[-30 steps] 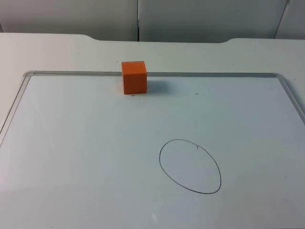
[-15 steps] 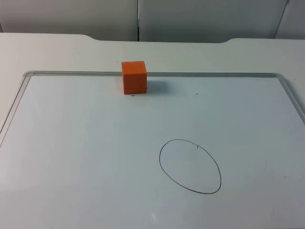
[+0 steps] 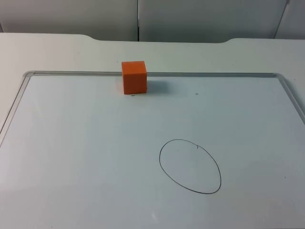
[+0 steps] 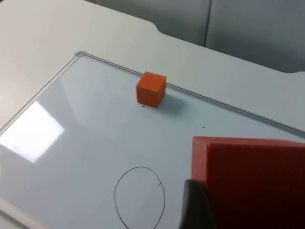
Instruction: Pick up one cube with the left hand and another cube with the right hand. First place the cube in the right hand at the target position, then stack the cube in the left hand on top.
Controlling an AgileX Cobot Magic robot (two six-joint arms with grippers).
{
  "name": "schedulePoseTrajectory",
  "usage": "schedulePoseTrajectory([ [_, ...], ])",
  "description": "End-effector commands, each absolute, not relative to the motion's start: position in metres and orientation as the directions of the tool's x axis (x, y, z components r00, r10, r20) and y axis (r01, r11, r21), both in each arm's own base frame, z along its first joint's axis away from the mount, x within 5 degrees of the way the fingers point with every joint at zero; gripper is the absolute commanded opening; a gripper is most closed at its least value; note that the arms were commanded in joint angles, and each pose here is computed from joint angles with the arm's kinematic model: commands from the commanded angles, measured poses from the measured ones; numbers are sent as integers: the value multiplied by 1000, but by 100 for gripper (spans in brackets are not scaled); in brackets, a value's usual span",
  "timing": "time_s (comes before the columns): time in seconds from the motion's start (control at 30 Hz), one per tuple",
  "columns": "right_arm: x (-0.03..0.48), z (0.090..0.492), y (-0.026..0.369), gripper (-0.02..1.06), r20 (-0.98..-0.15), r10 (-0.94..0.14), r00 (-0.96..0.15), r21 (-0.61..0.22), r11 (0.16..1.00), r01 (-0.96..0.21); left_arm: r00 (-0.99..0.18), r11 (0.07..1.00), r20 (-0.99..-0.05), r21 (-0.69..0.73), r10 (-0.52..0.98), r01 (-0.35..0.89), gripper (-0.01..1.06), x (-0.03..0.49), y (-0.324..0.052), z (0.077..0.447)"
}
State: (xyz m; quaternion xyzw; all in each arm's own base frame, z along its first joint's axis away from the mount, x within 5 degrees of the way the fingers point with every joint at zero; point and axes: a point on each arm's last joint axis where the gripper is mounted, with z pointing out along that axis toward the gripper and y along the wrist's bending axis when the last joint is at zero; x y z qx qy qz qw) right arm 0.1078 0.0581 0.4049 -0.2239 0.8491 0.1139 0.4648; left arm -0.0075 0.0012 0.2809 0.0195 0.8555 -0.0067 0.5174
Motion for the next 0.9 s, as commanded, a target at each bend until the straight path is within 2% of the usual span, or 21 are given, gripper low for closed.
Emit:
schedulePoseTrajectory([
  [0.0,109,407,56,0,-860,-241,-451,-10,889,-457,-460,999,-888,9,25,37,99,-7,1,279],
  [0.57,110,409,57,0,-870,-257,-420,-34,882,-469,-453,997,-891,-27,6,67,99,-7,-3,281],
  [0.7,111,410,57,0,-875,-253,-412,-34,882,-469,-360,988,-933,-56,1,147,99,-4,-11,301],
  [0.83,111,410,57,0,-877,-252,-410,-34,882,-469,-205,959,-979,-67,-10,275,99,13,-23,344],
  [0.87,111,410,57,0,-877,-252,-410,-34,882,-469,-205,959,-979,-67,-10,275,99,13,-23,344],
])
